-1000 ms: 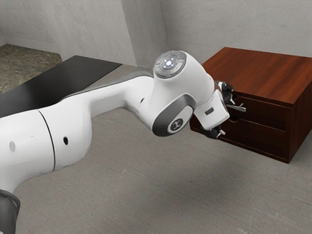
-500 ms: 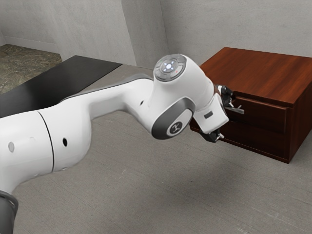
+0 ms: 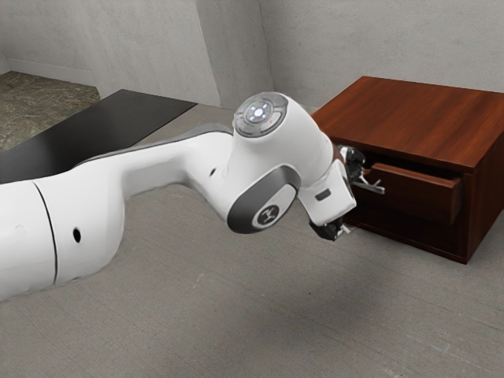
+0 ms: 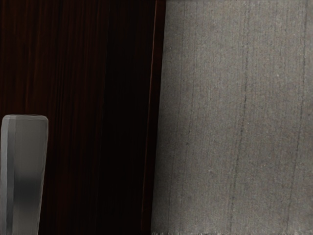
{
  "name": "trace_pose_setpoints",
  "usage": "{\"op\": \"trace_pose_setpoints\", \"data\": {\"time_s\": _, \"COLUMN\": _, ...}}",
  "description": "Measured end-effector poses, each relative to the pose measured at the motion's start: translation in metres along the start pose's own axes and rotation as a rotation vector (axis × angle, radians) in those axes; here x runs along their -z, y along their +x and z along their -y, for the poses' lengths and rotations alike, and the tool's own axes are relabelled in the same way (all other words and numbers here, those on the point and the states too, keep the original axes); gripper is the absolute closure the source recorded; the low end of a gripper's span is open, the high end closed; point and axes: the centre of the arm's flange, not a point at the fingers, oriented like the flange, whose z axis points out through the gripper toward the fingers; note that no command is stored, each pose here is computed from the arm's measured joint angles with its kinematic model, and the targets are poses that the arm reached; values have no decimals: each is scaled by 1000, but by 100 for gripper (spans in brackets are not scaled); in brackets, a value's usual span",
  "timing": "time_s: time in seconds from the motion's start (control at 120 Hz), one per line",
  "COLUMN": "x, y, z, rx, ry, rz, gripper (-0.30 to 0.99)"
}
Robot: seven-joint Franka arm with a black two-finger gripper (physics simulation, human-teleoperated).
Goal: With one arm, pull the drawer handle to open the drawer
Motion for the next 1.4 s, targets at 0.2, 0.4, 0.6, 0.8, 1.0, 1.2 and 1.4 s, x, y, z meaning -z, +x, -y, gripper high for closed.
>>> {"op": "trace_pose_setpoints", "data": {"time_s": 0.2, "x": 14, "y": -4, "z": -12, "rx": -3, "ry": -7, "rz": 5, "gripper": 3}}
{"op": "trace_pose_setpoints", "data": {"time_s": 0.4, "x": 19, "y": -5, "z": -25, "rx": -7, "ry": -22, "rz": 9, "gripper": 0}}
{"op": "trace_pose_setpoints", "data": {"time_s": 0.6, "x": 20, "y": -6, "z": -34, "rx": -9, "ry": -34, "rz": 11, "gripper": -1}}
{"op": "trace_pose_setpoints", "data": {"time_s": 0.8, "x": 26, "y": -7, "z": -44, "rx": -12, "ry": -41, "rz": 13, "gripper": -1}}
{"op": "trace_pose_setpoints", "data": {"time_s": 1.0, "x": 47, "y": -8, "z": -58, "rx": -18, "ry": -37, "rz": 14, "gripper": 5}}
{"op": "trace_pose_setpoints", "data": {"time_s": 1.2, "x": 69, "y": -10, "z": -78, "rx": -26, "ry": -34, "rz": 14, "gripper": 8}}
{"op": "trace_pose_setpoints", "data": {"time_s": 1.4, "x": 109, "y": -21, "z": -78, "rx": -12, "ry": 20, "rz": 15, "gripper": 5}}
